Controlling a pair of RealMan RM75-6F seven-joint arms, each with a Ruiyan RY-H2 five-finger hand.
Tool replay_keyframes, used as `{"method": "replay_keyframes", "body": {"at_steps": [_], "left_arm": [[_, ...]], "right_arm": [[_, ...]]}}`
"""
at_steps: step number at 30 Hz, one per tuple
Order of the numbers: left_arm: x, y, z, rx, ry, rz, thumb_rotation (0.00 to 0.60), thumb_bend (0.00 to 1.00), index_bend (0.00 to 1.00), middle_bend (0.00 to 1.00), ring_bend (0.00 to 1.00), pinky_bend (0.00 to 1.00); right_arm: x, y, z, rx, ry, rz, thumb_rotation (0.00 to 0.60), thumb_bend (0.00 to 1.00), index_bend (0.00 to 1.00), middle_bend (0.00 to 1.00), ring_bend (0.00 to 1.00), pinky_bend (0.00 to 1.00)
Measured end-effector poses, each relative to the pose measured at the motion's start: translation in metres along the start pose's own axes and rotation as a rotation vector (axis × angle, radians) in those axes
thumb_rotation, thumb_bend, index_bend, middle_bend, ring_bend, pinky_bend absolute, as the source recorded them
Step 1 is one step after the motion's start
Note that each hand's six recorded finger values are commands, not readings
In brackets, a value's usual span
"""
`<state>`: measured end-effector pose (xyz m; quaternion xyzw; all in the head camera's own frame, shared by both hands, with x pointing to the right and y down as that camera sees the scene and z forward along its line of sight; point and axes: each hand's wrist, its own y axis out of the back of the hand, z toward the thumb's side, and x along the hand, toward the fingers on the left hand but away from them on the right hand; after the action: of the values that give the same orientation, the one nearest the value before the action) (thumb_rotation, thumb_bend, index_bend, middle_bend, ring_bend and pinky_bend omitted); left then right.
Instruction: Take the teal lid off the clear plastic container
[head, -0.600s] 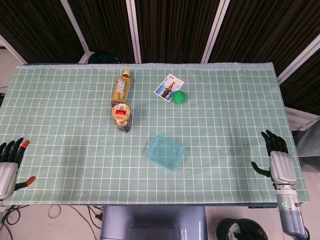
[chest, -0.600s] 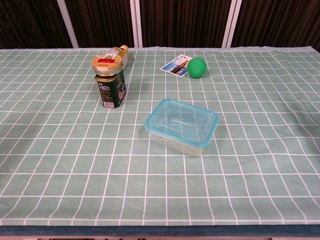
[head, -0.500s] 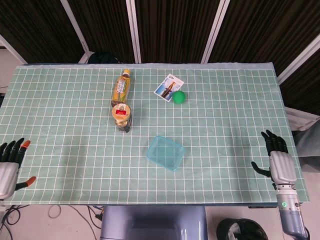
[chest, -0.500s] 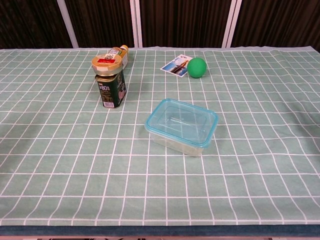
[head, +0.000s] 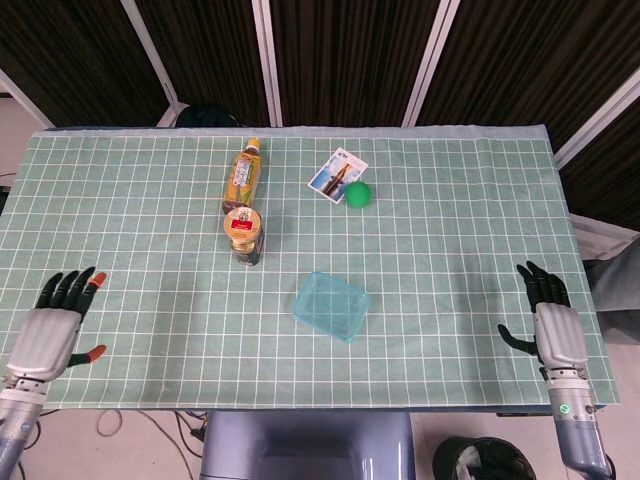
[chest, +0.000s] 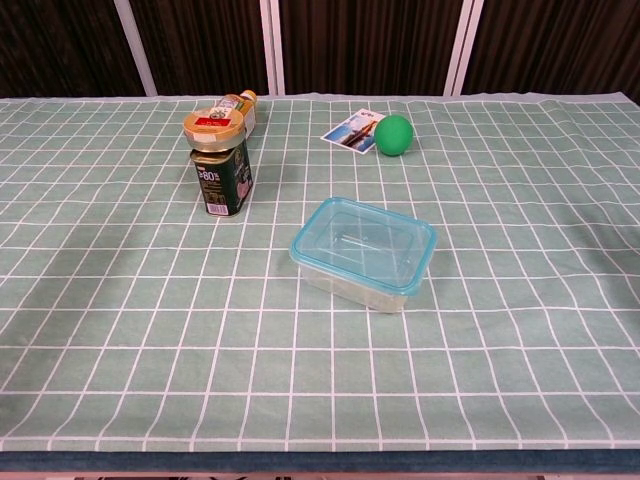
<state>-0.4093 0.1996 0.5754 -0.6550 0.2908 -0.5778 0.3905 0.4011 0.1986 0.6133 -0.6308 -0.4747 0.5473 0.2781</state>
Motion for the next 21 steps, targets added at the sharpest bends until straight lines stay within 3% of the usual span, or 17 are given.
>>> {"method": "replay_keyframes", "body": {"at_steps": [12, 21], "left_arm": [[0.082, 0.028, 0.130, 0.016, -0.324, -0.099, 0.600, 0.00, 0.00, 0.00, 0.00, 0.03], [0.134, 0.020, 0.206, 0.047, -0.416, -0.182, 0.600, 0.00, 0.00, 0.00, 0.00, 0.03]], "right_arm": [[-0.001, -0.002, -0.001, -0.025, -0.020, 0.010, 0.600, 0.33, 0.00, 0.00, 0.00, 0.00], [-0.003, -0.004, -0.003, -0.046, -0.042, 0.023, 0.600, 0.33, 0.00, 0.00, 0.00, 0.00]]}}
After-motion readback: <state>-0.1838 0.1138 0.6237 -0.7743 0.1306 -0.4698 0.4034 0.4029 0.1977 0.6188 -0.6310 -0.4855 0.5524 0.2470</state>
